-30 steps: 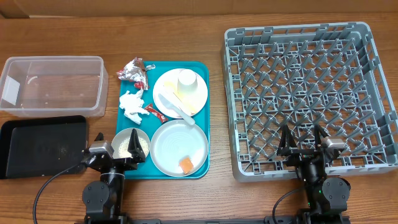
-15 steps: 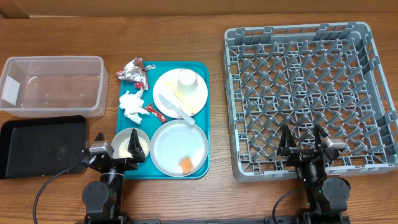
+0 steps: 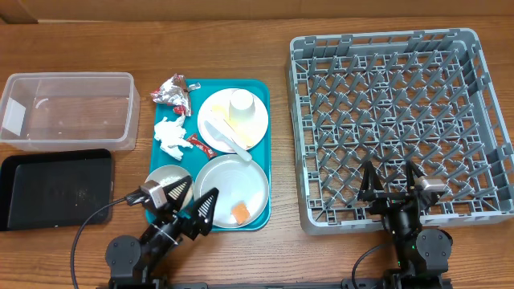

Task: Sort waste into correct bins and load items into the dishwasher rack
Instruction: 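Reach the left gripper to the small white rice bowl and grasp its rim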

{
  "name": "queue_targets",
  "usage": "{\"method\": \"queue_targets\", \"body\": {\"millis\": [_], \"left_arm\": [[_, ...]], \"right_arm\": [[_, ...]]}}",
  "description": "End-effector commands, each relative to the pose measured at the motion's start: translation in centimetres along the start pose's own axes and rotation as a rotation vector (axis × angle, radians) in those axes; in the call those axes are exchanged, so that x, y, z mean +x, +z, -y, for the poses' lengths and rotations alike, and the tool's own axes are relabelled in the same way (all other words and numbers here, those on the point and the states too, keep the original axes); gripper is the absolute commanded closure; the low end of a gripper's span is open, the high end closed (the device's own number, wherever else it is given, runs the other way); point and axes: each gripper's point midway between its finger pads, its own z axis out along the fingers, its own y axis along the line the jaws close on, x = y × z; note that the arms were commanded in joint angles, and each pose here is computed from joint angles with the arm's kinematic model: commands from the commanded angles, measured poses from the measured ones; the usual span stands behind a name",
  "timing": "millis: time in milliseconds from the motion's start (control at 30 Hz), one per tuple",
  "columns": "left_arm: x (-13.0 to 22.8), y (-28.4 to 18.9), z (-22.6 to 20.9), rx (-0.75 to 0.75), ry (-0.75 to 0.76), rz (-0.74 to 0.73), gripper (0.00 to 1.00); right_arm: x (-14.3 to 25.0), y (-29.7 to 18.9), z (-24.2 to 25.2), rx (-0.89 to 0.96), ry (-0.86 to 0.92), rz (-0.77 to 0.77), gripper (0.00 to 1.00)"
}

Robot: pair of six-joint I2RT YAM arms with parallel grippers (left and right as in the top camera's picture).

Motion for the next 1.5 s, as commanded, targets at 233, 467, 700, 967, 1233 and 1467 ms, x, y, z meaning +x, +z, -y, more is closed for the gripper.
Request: {"method": "queue_targets", "body": {"millis": [233, 467, 700, 967, 1233, 1467], "left_arm": [[-5.0, -2.0, 7.9, 0.121, 0.349, 0.052, 0.0], [-10.0, -5.0, 8.6, -0.22, 0.429, 0.02, 0.0], [-10.2, -5.4, 7.2, -0.42, 0.236, -0.246, 0.0], [-7.8, -1.8, 6.2, -0.321, 0.028, -0.453, 0.0], [-6.7, -5.3, -2.4, -0.913, -0.147, -0.576, 0.0], [-4.0, -5.1, -5.5, -1.15, -0.222, -0.713, 0.0]], "right_arm": [[0.1, 0.0, 0.2, 0.007, -0.004, 0.005, 0.0], [0.1, 0.0, 0.2, 0.007, -0.004, 0.005, 0.0], [0.1, 0.0, 0.2, 0.007, -0.004, 0.005, 0.0], [0.1, 0.0, 0.2, 0.007, -0.004, 0.005, 0.0], [0.1, 0.0, 0.2, 0.007, -0.004, 0.005, 0.0], [0.2, 0.0, 0.2, 0.007, -0.004, 0.005, 0.0]]}}
